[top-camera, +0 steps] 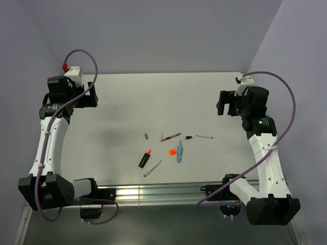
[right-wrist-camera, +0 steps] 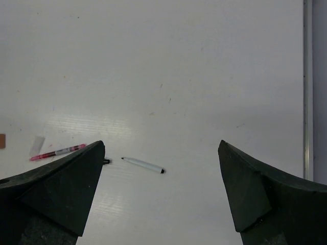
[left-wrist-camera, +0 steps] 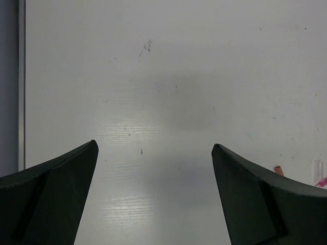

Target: Insert the pens into the pen caps

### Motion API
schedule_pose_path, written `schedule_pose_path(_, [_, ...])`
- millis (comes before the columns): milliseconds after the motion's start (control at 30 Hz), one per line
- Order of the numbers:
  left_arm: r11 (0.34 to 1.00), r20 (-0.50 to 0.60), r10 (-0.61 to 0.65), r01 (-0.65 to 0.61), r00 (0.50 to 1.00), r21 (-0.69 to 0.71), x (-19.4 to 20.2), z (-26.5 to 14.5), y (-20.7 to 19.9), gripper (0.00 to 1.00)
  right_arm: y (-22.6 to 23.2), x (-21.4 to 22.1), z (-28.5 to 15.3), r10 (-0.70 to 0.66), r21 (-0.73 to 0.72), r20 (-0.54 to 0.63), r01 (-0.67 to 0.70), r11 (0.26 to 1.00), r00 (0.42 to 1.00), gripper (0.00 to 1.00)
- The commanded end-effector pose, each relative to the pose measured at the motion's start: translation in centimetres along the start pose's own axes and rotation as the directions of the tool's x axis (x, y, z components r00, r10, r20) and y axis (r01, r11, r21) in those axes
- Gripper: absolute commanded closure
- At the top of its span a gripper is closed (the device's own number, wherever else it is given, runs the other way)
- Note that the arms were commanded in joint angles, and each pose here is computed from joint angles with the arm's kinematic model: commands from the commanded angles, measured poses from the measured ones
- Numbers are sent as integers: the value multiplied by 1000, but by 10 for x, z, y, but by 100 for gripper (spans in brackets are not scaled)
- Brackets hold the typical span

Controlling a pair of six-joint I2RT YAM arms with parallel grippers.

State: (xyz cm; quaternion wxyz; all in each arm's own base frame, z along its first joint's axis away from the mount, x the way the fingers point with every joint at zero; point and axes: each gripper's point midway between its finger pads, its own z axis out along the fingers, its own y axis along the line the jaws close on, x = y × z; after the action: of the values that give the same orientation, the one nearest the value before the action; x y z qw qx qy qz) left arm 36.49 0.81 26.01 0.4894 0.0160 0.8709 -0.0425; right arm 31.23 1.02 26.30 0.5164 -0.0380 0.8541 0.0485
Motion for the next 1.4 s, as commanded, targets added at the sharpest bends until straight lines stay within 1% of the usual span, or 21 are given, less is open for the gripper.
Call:
schedule_pose_path(0, [998,20,56,-55,998,-26,-8,-1,1,0,2,-12,-3,-7,-16,32,8,1000,999,0])
schedule_pose_path(100, [994,-36,100,-101,994,-33,4,4,-4,1,3,-10,0,-6,-25,21,6,1000,1000,0])
schedule_pose_path(167, [991,-71,132,-133,989,-5,14,9,-15,0,3,-9,1,-2,-29,15,2,1000,1000,0])
schedule_pose_path(200, [986,-104,166,-164,981,31,27,13,-31,0,3,-8,2,1,-31,13,-1,1000,1000,0])
schedule_pose_path(267, [978,-147,206,-198,967,65,43,17,-44,1,4,-7,4,4,-34,5,-4,999,1000,0])
schedule_pose_path(367, [955,-241,275,-235,931,182,84,20,-81,0,4,-6,7,12,-36,-1,-12,999,1000,0])
schedule_pose_path(400, [937,-272,319,-259,908,236,104,19,-101,1,4,-5,8,20,-36,-6,-21,999,1000,0])
schedule_pose_path(467, [922,-305,347,-264,887,281,124,15,-121,0,3,-5,9,29,-30,-9,-30,999,1000,0])
schedule_pose_path(500, [899,-324,393,-286,861,330,143,12,-139,1,2,-5,10,32,-22,-11,-32,999,999,0])
schedule_pose_path(567, [890,-366,417,-291,832,352,165,8,-152,3,-4,-6,11,41,10,-4,-41,999,999,0])
schedule_pose_path(600, [870,-382,450,-301,807,390,179,5,-165,5,-5,-5,11,43,18,-3,-43,999,999,0])
schedule_pose_path(633, [878,-413,436,-276,800,391,189,2,-171,8,-6,-4,11,47,27,1,-47,999,999,0])
schedule_pose_path(700, [860,-460,473,-281,752,426,213,-4,-182,13,-8,-4,12,50,39,8,-50,998,999,0])
schedule_pose_path(733, [858,-473,479,-280,739,431,221,-5,-185,15,-8,-3,12,49,36,7,-49,998,999,0])
schedule_pose_path(833, [840,-484,512,-295,710,456,234,-8,-194,21,-13,-2,12,40,62,6,-40,997,999,0])
schedule_pose_path(933, [833,-519,515,-255,682,491,248,-14,-207,21,-17,-2,11,32,82,6,-32,996,999,0])
schedule_pose_path(1000, [822,-520,532,-260,668,507,255,-16,-215,22,-17,-2,11,29,84,5,-29,996,1000,0])
schedule_pose_path(1100, [817,-530,526,-224,665,531,257,-20,-229,22,-17,-2,9,35,90,13,-36,995,999,0])
schedule_pose_path(1133, [839,-551,494,-201,673,507,258,-19,-231,22,-22,-3,9,44,117,17,-46,992,999,0])
schedule_pose_path(1233, [867,-579,468,-221,667,446,266,-12,-232,23,-25,-5,7,49,135,26,-52,989,998,0])
schedule_pose_path(1367, [869,-585,471,-231,660,438,267,-8,-245,25,-21,-9,5,35,111,35,-38,993,999,0])
